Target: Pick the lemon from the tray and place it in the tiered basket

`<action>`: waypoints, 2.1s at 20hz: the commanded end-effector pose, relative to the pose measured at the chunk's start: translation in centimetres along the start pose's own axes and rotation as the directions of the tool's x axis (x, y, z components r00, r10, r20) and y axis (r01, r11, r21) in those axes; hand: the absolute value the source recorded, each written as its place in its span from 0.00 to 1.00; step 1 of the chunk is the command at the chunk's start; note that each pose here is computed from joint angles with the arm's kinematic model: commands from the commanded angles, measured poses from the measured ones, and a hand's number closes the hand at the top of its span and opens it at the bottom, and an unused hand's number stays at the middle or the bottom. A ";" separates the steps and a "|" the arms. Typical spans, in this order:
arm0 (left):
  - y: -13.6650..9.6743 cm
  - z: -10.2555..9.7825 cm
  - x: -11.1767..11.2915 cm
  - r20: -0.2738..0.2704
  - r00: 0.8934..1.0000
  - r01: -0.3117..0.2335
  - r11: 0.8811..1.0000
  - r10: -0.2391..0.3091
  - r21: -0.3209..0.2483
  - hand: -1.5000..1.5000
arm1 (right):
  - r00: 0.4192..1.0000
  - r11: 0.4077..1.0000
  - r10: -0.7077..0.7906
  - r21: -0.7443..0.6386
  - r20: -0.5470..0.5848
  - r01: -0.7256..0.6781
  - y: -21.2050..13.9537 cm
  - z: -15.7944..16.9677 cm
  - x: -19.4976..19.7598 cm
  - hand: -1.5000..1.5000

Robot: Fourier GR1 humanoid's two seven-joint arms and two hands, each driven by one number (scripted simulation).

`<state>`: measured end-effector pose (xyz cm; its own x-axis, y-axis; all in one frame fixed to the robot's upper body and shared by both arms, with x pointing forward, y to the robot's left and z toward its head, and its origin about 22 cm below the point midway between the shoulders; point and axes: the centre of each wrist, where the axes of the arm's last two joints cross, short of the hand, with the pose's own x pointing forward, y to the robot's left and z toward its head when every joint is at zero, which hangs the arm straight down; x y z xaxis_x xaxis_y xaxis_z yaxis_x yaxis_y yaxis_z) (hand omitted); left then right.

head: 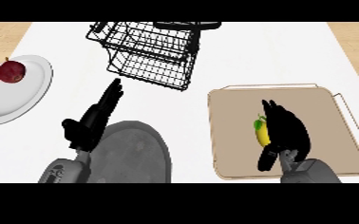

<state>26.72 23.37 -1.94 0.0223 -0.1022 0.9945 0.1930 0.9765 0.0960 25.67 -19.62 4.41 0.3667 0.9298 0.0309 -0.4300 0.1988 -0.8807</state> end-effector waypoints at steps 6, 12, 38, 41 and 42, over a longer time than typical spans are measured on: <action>-0.8 -0.5 0.9 0.004 1.000 0.004 1.000 -0.004 -0.007 0.50 | 0.984 0.990 -0.081 -0.102 0.160 0.099 1.4 -0.7 0.3 1.00; 1.0 1.8 -0.5 0.015 1.000 0.009 1.000 -0.009 0.005 0.50 | 0.983 0.992 -0.064 -0.100 0.171 0.081 1.5 -2.1 1.3 1.00; 0.5 -0.1 1.5 -0.003 1.000 -0.008 1.000 0.008 -0.014 0.50 | 0.772 0.720 -0.385 -0.359 0.506 0.594 -13.3 7.2 3.3 1.00; 0.8 -1.0 -0.3 0.010 1.000 0.004 1.000 -0.004 -0.008 0.50 | 0.769 0.717 -0.400 -0.353 0.498 0.601 -16.1 7.7 7.3 1.00; 0.7 0.6 -0.4 0.005 1.000 0.014 1.000 -0.014 -0.008 0.50 | 0.761 0.719 -0.386 -0.347 0.521 0.602 -18.2 9.1 5.9 1.00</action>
<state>26.94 23.86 -1.98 0.0198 -0.1040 0.9944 0.1986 0.9752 0.0980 28.42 -16.32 20.59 0.0609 0.7965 0.6016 0.1938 0.5818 -0.7899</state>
